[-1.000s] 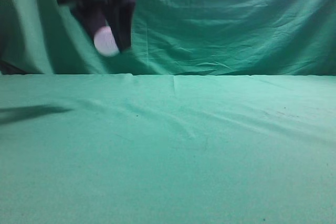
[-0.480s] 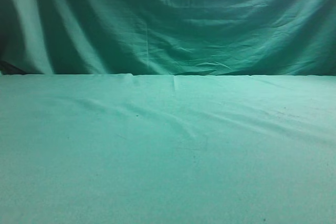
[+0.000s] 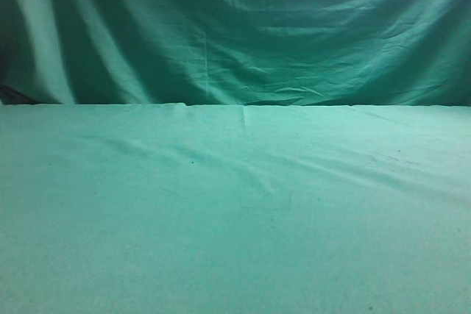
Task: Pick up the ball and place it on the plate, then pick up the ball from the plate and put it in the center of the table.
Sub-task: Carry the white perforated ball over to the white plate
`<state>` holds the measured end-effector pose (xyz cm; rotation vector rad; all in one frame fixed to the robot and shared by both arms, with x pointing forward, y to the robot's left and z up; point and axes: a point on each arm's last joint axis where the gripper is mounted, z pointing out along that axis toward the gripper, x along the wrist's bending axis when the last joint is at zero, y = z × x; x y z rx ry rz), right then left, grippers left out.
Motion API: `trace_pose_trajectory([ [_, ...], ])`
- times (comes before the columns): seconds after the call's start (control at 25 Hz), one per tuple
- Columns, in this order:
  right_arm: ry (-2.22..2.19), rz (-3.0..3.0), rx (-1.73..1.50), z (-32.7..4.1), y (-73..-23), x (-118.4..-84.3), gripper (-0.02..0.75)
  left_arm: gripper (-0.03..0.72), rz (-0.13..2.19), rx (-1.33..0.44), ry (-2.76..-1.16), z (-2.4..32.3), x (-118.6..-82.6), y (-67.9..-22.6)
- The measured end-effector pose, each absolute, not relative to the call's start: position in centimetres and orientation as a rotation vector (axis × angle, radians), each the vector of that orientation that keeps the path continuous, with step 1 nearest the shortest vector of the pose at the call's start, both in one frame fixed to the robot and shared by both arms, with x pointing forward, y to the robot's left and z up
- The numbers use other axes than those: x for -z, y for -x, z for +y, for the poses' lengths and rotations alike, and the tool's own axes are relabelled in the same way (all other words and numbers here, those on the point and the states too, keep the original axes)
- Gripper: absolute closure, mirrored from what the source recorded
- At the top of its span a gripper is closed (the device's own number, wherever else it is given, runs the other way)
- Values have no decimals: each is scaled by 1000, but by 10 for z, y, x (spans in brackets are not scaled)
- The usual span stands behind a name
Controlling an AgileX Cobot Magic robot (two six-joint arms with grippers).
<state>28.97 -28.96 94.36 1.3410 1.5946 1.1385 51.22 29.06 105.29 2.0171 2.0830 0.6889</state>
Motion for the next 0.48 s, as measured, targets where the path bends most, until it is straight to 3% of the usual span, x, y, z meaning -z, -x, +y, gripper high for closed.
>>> trace_pose_trajectory([
  [0.24, -1341, 1595, -1139, -290, -290, -944, 738, 379, 2152, -651, -1846, 337, -1038, -529],
  [0.48, -1341, 1595, -1139, -290, -290, -944, 738, 379, 2135, -626, -1927, 344, -1013, -551],
])
